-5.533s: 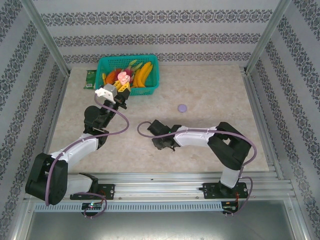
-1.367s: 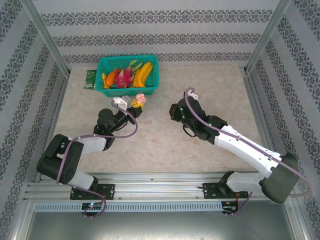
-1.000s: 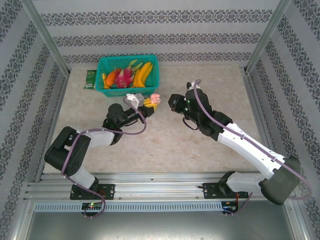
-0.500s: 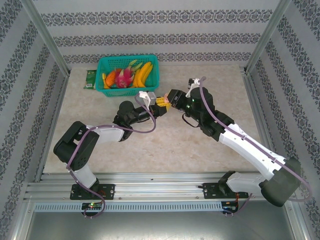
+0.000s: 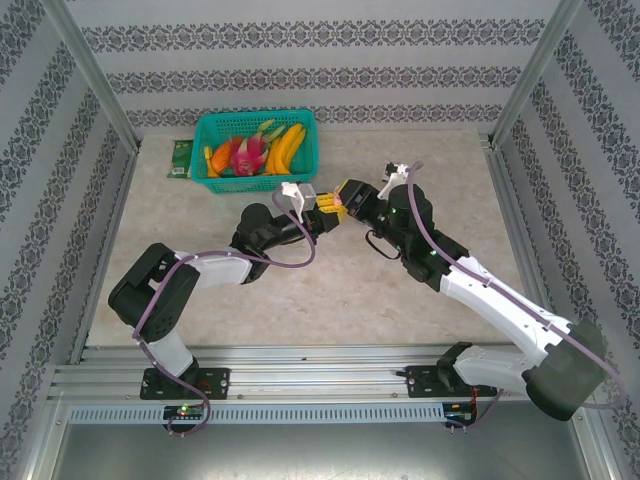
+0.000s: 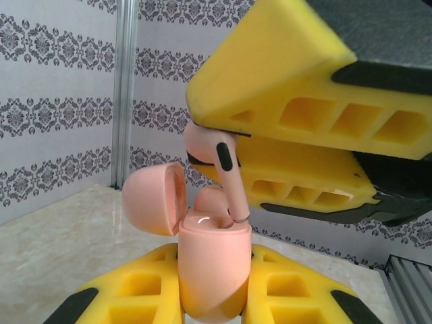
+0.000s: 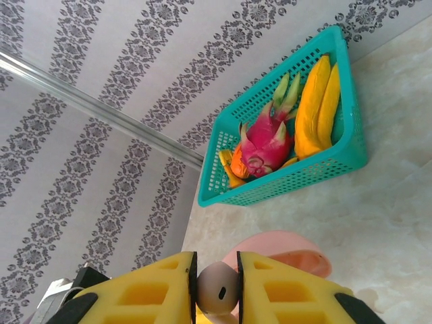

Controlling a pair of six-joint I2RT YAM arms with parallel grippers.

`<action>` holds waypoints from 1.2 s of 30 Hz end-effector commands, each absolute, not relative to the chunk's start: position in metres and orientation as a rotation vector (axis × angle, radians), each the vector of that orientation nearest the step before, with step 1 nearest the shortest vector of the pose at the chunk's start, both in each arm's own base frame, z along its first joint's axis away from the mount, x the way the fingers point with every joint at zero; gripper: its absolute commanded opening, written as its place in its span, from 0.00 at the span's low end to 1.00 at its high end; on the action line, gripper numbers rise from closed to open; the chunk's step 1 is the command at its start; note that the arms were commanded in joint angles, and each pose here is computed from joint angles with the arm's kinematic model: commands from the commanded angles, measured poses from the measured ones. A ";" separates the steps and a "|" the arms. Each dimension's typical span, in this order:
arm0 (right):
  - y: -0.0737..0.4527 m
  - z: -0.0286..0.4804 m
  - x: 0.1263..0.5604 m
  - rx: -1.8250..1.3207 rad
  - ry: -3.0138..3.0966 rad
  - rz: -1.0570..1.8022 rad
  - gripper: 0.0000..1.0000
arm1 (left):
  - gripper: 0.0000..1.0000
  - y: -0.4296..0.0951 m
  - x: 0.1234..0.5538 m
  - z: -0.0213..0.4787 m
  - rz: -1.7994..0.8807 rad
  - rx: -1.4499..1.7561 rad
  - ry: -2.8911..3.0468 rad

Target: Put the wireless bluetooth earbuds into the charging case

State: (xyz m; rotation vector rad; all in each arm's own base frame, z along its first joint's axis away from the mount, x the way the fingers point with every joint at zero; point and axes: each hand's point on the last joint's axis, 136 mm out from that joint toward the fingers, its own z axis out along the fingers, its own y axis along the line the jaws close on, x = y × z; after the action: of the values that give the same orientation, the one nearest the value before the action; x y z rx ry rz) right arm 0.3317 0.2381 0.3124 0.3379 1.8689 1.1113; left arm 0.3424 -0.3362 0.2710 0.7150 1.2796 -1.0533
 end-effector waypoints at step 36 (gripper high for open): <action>0.225 0.349 0.328 0.316 1.705 1.125 0.20 | 0.00 -0.342 0.330 0.307 -1.088 0.685 1.151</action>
State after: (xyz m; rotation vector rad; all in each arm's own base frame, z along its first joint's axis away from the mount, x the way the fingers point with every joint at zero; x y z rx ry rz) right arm 0.3259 0.2292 0.3234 0.3214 1.7841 1.1192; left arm 0.3401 -0.3393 0.2795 0.6789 1.2598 -1.0669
